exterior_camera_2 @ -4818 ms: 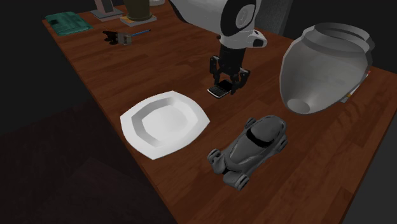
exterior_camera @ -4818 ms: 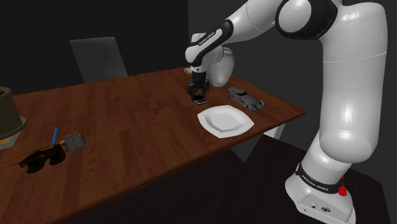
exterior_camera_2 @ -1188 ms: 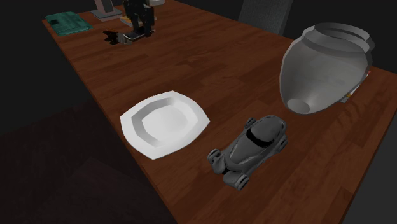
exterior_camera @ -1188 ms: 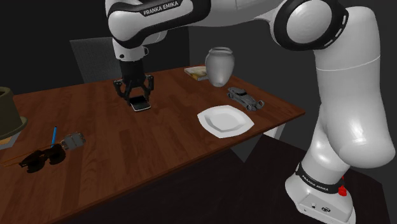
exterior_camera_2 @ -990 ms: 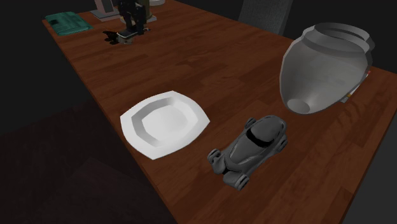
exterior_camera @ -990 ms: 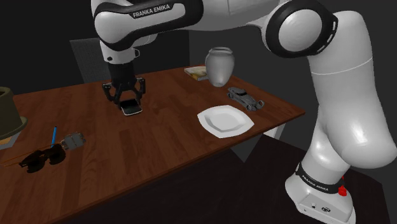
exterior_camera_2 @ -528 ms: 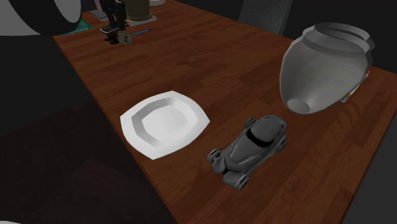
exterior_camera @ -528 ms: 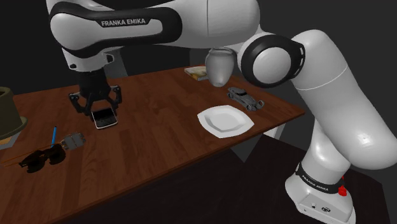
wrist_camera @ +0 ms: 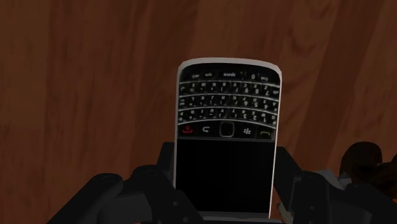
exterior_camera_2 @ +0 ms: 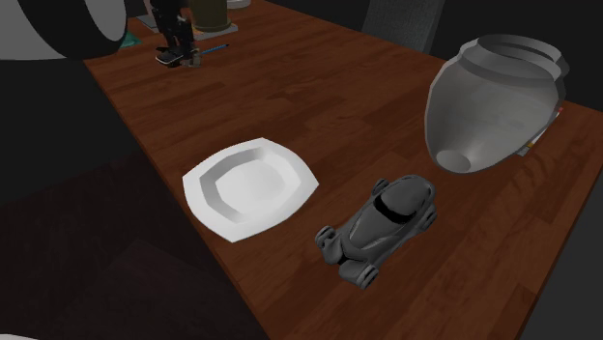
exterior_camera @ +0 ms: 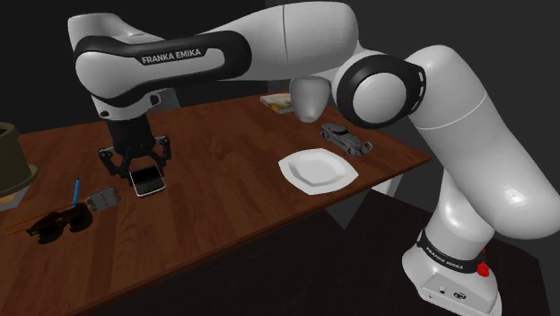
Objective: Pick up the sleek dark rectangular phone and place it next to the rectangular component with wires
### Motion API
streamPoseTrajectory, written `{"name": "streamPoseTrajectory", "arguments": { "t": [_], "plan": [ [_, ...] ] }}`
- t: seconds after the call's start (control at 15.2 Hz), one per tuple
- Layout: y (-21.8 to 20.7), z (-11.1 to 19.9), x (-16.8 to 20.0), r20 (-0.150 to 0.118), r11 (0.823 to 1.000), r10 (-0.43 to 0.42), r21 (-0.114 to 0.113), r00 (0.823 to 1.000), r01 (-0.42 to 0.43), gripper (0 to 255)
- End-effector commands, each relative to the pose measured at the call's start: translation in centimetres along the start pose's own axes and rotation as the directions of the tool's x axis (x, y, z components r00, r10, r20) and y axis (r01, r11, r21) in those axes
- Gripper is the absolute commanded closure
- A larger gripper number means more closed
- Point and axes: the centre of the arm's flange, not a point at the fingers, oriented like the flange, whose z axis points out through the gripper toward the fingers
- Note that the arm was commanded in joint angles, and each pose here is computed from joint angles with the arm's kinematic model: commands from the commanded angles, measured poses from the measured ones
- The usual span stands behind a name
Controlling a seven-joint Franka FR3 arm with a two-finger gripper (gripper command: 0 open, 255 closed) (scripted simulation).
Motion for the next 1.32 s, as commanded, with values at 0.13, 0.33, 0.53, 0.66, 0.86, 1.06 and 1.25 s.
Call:
{"name": "streamPoseTrajectory", "arguments": {
  "t": [0.13, 0.33, 0.53, 0.66, 0.86, 1.06, 1.25],
  "plan": [
    [0.1, 2.1, 0.0, 0.0, 1.0, 0.0, 0.001, 1.0, 0.0, 255],
    [0.2, 3.7, 0.1, 0.0, 1.0, 0.0, 0.001, 1.0, 0.0, 255],
    [0.2, 5.3, 0.1, 0.0, 1.0, 0.0, 0.001, 1.0, 0.0, 255],
    [0.3, 6.4, 0.1, 0.0, 1.0, 0.0, 0.001, 1.0, 0.0, 255],
    [0.4, 7.9, 0.2, 0.0, 1.0, 0.0, 0.001, 1.0, 0.0, 255],
    [0.4, 8.2, 0.2, 0.0, 1.0, 0.0, 0.001, 1.0, 0.0, 255],
    [0.4, 8.2, 0.2, 0.0, 1.0, 0.0, 0.001, 1.0, 0.0, 255]
  ]
}}
